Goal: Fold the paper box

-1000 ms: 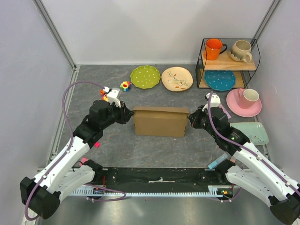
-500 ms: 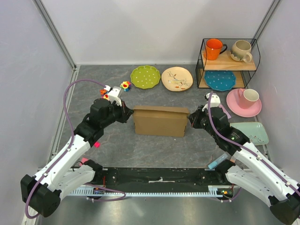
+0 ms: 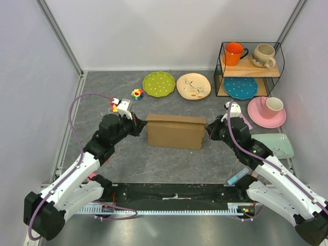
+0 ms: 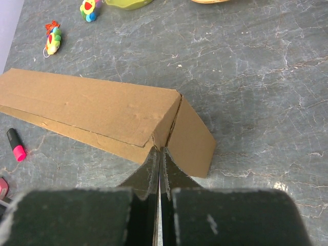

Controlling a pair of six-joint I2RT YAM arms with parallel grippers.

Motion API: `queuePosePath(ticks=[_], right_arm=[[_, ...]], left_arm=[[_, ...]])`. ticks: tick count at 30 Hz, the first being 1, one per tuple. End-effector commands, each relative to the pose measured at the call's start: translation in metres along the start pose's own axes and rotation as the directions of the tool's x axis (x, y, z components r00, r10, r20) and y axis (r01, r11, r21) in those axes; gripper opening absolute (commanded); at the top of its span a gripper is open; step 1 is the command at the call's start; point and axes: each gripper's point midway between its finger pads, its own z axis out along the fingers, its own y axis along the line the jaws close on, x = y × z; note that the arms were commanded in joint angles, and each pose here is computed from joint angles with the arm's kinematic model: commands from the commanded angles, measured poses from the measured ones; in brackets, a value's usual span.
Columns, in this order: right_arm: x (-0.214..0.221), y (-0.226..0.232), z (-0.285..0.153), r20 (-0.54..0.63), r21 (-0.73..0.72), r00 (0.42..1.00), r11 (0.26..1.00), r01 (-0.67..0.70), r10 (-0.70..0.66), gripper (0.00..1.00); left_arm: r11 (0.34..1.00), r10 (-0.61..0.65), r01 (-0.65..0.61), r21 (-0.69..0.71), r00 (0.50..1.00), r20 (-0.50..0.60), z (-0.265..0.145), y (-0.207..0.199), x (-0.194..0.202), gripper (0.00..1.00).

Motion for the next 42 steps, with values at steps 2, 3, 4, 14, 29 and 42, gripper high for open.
queuePosePath(ticks=[2,3,4,14,29,42], right_arm=[[0.044,-0.029,-0.001,-0.15,0.093,0.988,0.995,0.049,-0.035,0.0],[0.042,-0.028,-0.001,-0.147,0.093,0.989,0.995,0.047,-0.033,0.0],[0.04,-0.028,-0.002,-0.142,0.092,0.989,0.995,0.046,-0.033,0.02],[-0.007,-0.008,-0.011,-0.046,0.072,0.998,0.996,0.045,-0.042,0.29],[-0.04,0.005,-0.014,0.024,0.068,0.997,0.995,0.067,-0.069,0.37],[-0.04,0.002,-0.006,0.018,0.086,0.996,0.992,0.09,-0.092,0.24]], left_arm=[[0.994,-0.075,0.054,-0.097,0.97,-0.23,-0.002,0.018,0.073,0.02],[0.993,-0.071,0.048,-0.104,0.971,-0.229,-0.001,0.019,0.071,0.02],[0.994,-0.068,0.045,-0.104,0.971,-0.228,-0.001,0.019,0.07,0.02],[0.994,-0.035,0.013,-0.109,0.979,-0.201,0.0,0.018,0.053,0.02],[0.995,-0.022,0.002,-0.099,0.98,-0.199,-0.001,0.016,0.048,0.02],[0.997,-0.016,-0.001,-0.082,0.98,-0.2,0.002,0.011,0.043,0.02]])
